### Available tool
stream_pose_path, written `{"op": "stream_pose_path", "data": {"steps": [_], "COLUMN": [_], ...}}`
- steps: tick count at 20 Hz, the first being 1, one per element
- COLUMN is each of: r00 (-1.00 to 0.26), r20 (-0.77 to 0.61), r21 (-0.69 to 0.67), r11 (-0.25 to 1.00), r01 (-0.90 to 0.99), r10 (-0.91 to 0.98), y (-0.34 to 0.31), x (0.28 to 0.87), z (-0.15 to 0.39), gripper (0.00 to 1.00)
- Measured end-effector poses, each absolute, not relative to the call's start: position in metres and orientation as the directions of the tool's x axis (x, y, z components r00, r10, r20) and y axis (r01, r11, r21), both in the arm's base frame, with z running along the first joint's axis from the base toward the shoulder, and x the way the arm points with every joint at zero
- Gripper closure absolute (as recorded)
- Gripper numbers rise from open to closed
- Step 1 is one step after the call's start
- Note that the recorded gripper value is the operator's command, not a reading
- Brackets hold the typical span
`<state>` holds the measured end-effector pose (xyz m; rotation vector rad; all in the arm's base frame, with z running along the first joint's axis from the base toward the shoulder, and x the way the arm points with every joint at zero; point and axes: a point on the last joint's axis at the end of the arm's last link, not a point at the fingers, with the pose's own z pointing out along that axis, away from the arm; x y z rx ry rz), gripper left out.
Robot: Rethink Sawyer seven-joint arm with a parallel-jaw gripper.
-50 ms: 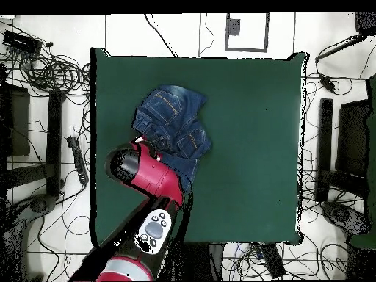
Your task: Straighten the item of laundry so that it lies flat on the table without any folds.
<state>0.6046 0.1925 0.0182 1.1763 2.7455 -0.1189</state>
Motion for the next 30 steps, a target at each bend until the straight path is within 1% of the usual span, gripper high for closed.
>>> {"op": "stream_pose_path", "data": {"steps": [9,19,30], "r00": [-0.688,-0.678,-0.672], "r20": [-0.206,-0.236,-0.239], "r21": [0.005,0.012,0.013], "r11": [0.703,0.7,0.695], "r01": [0.711,0.714,0.719], "r10": [0.696,0.696,0.701], "y": [0.201,0.193,0.188], "x": [0.609,0.615,0.617], "z": [0.042,0.058,0.06], "gripper": [0.0,0.0,0.0]}}
